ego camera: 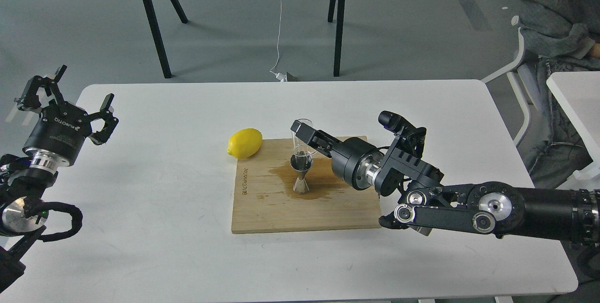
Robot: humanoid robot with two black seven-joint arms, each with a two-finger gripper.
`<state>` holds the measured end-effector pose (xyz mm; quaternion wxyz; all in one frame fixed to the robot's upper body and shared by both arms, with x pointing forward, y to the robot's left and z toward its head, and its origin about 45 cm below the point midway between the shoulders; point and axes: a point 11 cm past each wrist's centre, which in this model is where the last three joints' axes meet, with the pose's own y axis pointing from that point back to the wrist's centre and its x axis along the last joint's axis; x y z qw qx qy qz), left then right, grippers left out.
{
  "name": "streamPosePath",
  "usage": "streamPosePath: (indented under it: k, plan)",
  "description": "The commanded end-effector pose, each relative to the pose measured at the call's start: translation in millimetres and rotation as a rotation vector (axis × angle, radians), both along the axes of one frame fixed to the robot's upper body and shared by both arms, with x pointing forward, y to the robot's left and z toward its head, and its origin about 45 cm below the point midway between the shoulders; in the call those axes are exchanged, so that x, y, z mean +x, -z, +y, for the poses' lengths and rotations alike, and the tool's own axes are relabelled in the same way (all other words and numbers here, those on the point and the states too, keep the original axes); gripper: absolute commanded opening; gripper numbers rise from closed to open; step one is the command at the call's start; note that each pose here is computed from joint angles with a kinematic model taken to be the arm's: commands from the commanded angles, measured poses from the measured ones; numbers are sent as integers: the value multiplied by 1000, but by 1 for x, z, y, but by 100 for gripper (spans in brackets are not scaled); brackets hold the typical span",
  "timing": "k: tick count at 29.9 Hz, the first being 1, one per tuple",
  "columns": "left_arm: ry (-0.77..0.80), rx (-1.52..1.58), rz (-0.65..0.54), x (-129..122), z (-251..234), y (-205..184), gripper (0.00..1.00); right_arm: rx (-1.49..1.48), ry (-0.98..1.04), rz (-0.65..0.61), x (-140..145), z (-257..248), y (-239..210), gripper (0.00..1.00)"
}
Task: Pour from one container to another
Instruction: 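Carry the clear glass back away from the jigger with the right gripper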
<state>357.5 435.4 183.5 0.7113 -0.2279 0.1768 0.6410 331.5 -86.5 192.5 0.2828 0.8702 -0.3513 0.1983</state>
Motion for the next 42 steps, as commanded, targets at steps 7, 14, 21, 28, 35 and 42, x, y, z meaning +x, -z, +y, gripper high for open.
streamPosePath:
  k: [7,14,21,28,35,42]
  plan:
    - [0,-2,0,0,-1,1,99,98,100,51,13,-5,-15,41]
    - [-5,7,0,0,3,-1,99,309,270,224,19,-13,-18,42]
    - [-5,5,2,0,3,0,99,669,567,414,36,-58,-22,41]
    - [-4,0,0,1,1,0,99,1096,896,552,37,-132,-8,42]
    - [-2,-2,2,0,0,1,99,1366,1109,642,22,-182,17,42]
    - [-3,-1,3,0,0,1,99,1592,1277,755,3,-213,52,42]
